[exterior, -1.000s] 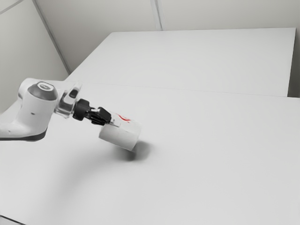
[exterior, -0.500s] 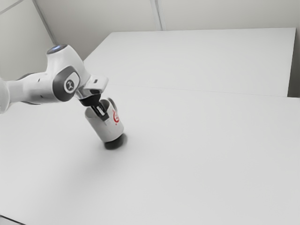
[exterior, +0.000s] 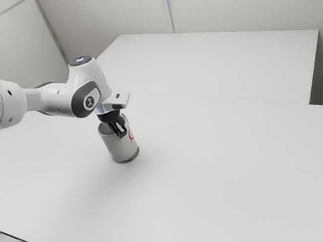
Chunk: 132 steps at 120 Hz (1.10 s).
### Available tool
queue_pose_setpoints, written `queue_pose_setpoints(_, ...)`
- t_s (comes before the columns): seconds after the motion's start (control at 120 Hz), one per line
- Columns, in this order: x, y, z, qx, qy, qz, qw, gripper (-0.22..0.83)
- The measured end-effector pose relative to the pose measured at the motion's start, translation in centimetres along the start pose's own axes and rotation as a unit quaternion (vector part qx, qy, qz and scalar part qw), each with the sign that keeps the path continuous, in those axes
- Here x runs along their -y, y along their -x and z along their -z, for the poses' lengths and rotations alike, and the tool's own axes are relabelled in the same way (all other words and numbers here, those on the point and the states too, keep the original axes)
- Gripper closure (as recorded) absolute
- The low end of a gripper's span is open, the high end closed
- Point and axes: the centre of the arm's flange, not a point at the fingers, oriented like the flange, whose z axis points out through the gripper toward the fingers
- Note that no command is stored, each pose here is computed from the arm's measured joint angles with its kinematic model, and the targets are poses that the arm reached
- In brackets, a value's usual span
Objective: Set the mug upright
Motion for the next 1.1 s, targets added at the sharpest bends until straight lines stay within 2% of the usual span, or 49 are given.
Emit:
queue_pose_setpoints(0.167,-0.3,-0.2,-0.4,0.0,-0.001,0.014,1.0,0.78)
queue_pose_setpoints(0.25,-0.4,-0.3,-0.4,-0.001,0.0,0.02,1.0,0.74)
queue_pose_setpoints(0.508,-0.9,-0.5,-0.2,-0.003,0.001,0.031,1.0,0.51)
queue_pose_setpoints(0.775,-1.3,-0.7,0.9,-0.012,0.0,0.04,0.999,0.18)
queue_pose_setpoints(0.908,-1.1,-1.5,2.5,-0.028,-0.002,0.046,0.999,0.1)
queue_pose_setpoints(1.1,0.3,-4.3,7.5,-0.051,-0.005,0.057,0.997,0.04)
